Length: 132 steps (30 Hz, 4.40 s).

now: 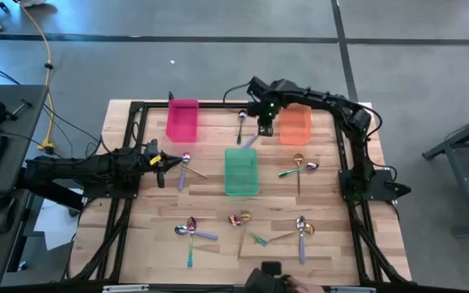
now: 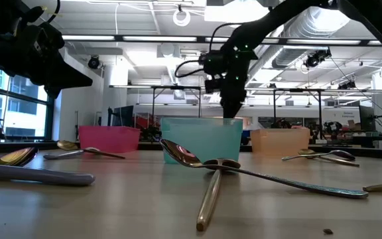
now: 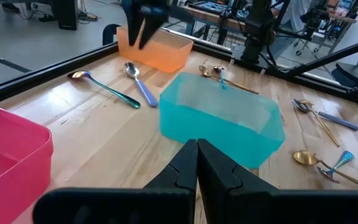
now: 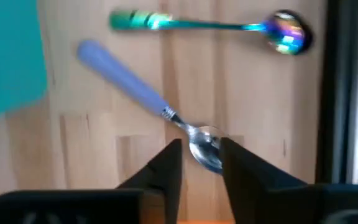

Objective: Sort silverware by color (type)
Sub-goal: Put the top center purple spoon into the orange bin

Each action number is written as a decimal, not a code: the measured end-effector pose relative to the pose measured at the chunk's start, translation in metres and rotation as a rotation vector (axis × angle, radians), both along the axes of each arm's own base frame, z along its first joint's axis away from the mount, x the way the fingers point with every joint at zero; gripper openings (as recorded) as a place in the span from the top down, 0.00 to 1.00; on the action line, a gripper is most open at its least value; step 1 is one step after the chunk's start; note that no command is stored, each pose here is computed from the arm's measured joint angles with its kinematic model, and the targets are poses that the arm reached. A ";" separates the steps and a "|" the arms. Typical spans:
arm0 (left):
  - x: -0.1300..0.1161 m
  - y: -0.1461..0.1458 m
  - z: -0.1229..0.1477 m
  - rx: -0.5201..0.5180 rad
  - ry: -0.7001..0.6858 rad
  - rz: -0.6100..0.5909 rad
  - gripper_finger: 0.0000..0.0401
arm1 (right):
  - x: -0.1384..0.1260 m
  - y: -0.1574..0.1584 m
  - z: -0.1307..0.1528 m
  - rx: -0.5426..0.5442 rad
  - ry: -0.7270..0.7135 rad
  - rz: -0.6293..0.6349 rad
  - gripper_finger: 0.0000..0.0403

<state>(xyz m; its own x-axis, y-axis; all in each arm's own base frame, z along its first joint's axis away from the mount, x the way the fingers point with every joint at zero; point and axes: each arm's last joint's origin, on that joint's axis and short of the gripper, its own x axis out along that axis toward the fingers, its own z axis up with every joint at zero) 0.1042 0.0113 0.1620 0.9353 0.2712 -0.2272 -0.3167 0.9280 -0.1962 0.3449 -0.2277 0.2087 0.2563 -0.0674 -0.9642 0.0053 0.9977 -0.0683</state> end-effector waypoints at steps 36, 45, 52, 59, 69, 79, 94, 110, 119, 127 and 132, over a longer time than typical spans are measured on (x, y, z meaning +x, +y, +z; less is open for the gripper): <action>0.000 0.000 0.001 0.006 -0.005 -0.001 1.00 | 0.007 0.011 -0.068 -0.024 0.018 0.227 0.90; 0.000 0.000 0.001 0.006 -0.005 -0.001 1.00 | 0.008 0.010 -0.065 0.045 0.001 0.062 0.99; 0.000 0.000 0.001 0.006 -0.005 -0.001 1.00 | 0.015 0.007 -0.047 0.117 -0.014 -0.059 0.99; 0.000 0.000 0.001 0.006 -0.005 -0.001 1.00 | 0.018 0.006 -0.018 0.182 0.006 -0.238 0.99; 0.000 0.001 0.001 0.047 0.006 0.021 1.00 | -0.001 -0.001 0.056 0.168 -0.082 -0.578 1.00; 0.000 0.001 0.001 0.064 0.011 0.020 1.00 | -0.088 0.000 0.048 0.134 -0.102 -1.012 0.99; 0.000 0.001 0.001 0.029 0.001 0.029 1.00 | -0.059 0.039 0.041 0.193 -0.246 -0.858 0.81; 0.000 0.001 0.000 0.017 0.001 0.032 1.00 | -0.005 0.118 0.016 -0.032 -0.418 -1.250 0.65; 0.000 0.001 -0.001 0.031 0.015 0.028 1.00 | -0.003 0.132 -0.032 -0.123 -0.478 -1.425 0.68; -0.001 0.001 -0.003 0.031 0.039 0.028 1.00 | 0.002 0.129 -0.062 -0.144 -0.444 -1.474 0.68; -0.001 0.001 -0.003 0.030 0.040 0.028 1.00 | 0.001 0.123 -0.071 -0.177 -0.433 -1.499 0.68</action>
